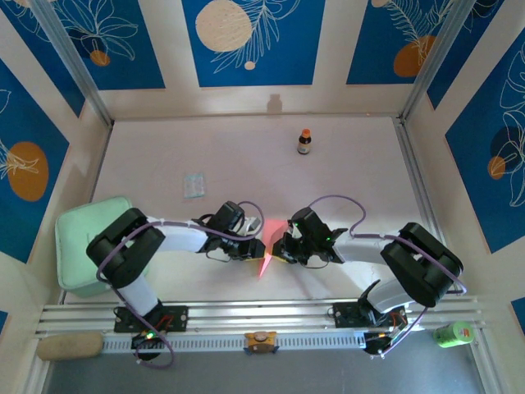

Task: Fold a paper plane with a square sheet of paper (pick it up from the middle)
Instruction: Move the paper plane to the center of the table.

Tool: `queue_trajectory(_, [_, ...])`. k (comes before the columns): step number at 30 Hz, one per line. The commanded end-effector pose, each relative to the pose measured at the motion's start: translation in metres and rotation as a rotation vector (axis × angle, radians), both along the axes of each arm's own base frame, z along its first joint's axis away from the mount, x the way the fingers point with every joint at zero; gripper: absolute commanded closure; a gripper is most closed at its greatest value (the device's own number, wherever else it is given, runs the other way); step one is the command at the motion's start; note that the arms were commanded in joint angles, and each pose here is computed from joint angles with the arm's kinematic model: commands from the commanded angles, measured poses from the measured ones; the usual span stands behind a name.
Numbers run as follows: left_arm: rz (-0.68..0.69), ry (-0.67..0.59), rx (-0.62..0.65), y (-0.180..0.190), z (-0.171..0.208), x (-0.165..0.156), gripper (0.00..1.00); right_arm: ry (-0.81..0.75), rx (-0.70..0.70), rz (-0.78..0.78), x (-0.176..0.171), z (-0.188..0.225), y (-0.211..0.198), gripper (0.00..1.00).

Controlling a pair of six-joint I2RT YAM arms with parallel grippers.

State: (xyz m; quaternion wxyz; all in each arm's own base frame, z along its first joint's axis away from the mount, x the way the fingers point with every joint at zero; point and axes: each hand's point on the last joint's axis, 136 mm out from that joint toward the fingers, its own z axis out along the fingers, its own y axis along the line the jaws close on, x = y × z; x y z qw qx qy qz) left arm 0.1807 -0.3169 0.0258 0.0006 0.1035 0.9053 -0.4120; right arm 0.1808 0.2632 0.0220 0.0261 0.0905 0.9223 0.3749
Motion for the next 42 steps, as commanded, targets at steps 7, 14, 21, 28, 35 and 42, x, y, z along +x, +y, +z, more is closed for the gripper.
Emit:
queue_trajectory(7, [-0.011, 0.025, -0.075, -0.012, 0.007, 0.001, 0.8, 0.039, 0.014, 0.015, -0.01, -0.005, 0.001, 0.86])
queue_trajectory(14, [0.007, -0.029, -0.063, -0.009, 0.018, 0.006, 0.94, 0.02, 0.006, -0.001, -0.008, 0.001, -0.004, 0.85])
queue_trajectory(21, [0.062, -0.201, 0.189, 0.026, 0.031, 0.02, 0.98, -0.037, -0.054, -0.064, -0.004, 0.013, -0.025, 0.84])
queue_trajectory(28, [0.104, -0.303, 0.466, 0.064, 0.036, 0.031, 0.98, -0.06, -0.051, -0.096, -0.004, 0.022, -0.034, 0.83])
queue_trajectory(35, [0.086, -0.333, 0.62, 0.073, 0.031, 0.03, 1.0, -0.074, -0.04, -0.102, -0.002, 0.029, -0.033, 0.82])
queue_trajectory(42, [0.088, -0.303, 0.657, 0.07, 0.017, 0.026, 0.98, -0.07, -0.033, -0.109, -0.003, 0.028, -0.033, 0.82])
